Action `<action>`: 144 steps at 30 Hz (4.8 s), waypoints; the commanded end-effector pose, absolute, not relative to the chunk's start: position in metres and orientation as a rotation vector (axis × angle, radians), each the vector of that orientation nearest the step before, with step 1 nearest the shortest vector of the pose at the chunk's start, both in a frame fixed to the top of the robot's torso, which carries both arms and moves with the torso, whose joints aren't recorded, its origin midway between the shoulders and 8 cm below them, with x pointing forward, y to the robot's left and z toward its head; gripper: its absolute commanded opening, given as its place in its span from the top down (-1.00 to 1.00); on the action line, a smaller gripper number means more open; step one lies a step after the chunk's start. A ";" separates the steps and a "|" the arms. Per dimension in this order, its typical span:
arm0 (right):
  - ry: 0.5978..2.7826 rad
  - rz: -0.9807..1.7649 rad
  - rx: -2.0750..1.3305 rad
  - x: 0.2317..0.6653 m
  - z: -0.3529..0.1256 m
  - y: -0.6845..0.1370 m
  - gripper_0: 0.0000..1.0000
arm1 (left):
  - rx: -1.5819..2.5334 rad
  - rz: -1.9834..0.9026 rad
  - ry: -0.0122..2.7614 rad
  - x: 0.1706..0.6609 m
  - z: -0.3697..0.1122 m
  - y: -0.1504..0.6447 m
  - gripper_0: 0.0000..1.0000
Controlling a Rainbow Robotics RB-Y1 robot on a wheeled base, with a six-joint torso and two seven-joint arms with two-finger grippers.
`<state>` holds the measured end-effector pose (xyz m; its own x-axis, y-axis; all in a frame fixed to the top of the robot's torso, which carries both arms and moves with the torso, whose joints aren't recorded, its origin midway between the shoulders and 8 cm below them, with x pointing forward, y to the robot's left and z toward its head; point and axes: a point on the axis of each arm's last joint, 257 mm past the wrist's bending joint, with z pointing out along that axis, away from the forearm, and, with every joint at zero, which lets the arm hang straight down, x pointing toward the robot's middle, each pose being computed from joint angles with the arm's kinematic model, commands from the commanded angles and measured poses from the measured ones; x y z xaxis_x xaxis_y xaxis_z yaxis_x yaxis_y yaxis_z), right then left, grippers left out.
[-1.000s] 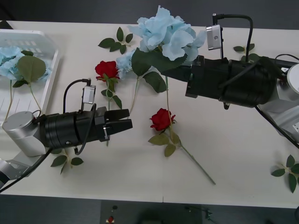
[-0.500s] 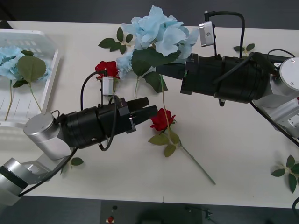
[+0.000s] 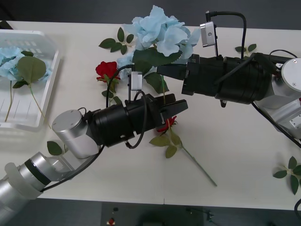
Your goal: Put the red flowers into the right box and the blue flowers into the left box
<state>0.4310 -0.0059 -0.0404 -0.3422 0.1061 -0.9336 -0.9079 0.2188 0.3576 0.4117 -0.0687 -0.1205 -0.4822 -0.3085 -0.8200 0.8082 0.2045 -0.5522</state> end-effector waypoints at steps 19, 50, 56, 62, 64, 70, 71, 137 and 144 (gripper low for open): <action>1.513 1.332 -0.775 0.432 -0.023 -0.003 0.17 | 0.444 -1.491 1.501 0.414 -0.102 -0.072 1.00; 1.563 1.317 -0.756 0.438 -0.024 -0.013 -1.00 | 0.194 -0.683 1.566 0.584 -0.042 0.307 1.00; 1.816 1.283 -0.791 0.430 -0.051 -0.059 -1.00 | 0.218 -0.590 1.603 0.605 -0.020 0.346 1.00; 2.155 1.066 -0.878 0.403 -0.090 -0.120 -1.00 | 0.148 -0.769 1.719 0.600 -0.014 0.348 1.00; 2.257 0.974 -0.893 0.391 -0.103 -0.135 -1.00 | 0.139 -0.786 1.778 0.597 -0.019 0.354 1.00; 2.414 0.799 -0.841 0.362 -0.150 -0.141 -1.00 | 0.110 -0.647 2.010 0.576 -0.039 0.407 1.00; 2.417 0.786 -0.835 0.361 -0.154 -0.141 -1.00 | 0.106 -0.621 2.034 0.573 -0.040 0.413 1.00; 2.338 0.212 -0.697 0.487 -0.336 -0.052 1.00 | 0.185 0.019 2.229 0.620 -0.242 0.145 -0.90; 2.338 0.210 -0.701 0.486 -0.337 -0.052 1.00 | 0.179 0.023 2.233 0.624 -0.259 0.154 -0.48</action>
